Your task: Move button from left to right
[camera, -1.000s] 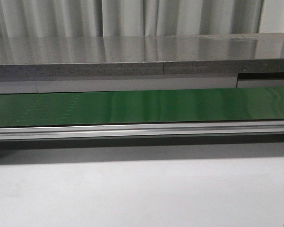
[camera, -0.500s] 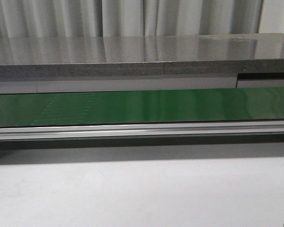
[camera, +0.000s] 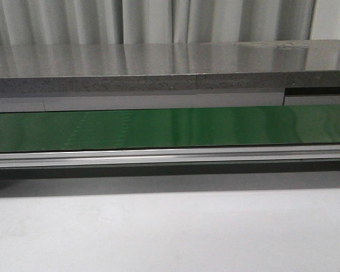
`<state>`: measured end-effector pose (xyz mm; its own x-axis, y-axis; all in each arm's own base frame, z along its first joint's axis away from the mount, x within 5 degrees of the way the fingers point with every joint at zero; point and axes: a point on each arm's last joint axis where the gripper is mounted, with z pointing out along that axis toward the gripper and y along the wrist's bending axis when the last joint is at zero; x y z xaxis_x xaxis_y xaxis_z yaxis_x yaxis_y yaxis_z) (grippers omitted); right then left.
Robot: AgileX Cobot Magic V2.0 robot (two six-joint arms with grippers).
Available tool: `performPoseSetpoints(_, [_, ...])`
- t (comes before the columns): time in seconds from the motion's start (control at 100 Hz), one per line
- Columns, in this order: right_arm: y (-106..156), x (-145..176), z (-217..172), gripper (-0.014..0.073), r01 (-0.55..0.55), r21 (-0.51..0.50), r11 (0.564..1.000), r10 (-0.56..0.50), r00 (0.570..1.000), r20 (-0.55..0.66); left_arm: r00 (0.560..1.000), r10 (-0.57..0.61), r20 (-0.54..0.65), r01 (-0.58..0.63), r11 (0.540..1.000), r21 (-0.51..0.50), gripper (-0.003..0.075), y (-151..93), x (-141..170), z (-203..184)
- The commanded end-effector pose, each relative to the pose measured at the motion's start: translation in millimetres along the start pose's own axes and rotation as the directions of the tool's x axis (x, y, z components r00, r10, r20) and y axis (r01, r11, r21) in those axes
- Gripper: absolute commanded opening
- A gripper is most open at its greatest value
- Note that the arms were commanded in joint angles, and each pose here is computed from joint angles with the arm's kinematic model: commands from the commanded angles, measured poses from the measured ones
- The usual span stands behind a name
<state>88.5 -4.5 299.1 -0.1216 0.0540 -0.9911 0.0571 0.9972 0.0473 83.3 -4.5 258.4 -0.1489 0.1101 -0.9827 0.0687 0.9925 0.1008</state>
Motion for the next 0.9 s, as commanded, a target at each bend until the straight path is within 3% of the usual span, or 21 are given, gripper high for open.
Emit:
performPoseSetpoints(0.0, [-0.1, -15.3, -2.1, -0.0068, 0.005, 0.006, 1.000, -0.005, 0.996, 0.094, 0.995, -0.003, 0.099, 0.004, 1.000, -0.011, -0.0019, 1.8, -16.3, -1.4])
performPoseSetpoints(0.71, [-0.1, -15.6, -3.8, -0.0068, 0.026, 0.008, 1.000, -0.026, 0.994, 0.103, 0.995, -0.003, 0.099, 0.004, 1.000, -0.011, -0.0019, 1.8, -16.3, -1.4])
performPoseSetpoints(0.89, [4.9, -8.5, -16.4, -0.0068, 0.070, -0.055, 0.996, -0.061, 0.986, 0.156, 0.995, -0.003, 0.099, 0.004, 1.000, -0.011, -0.0019, 1.8, -16.3, -1.4])
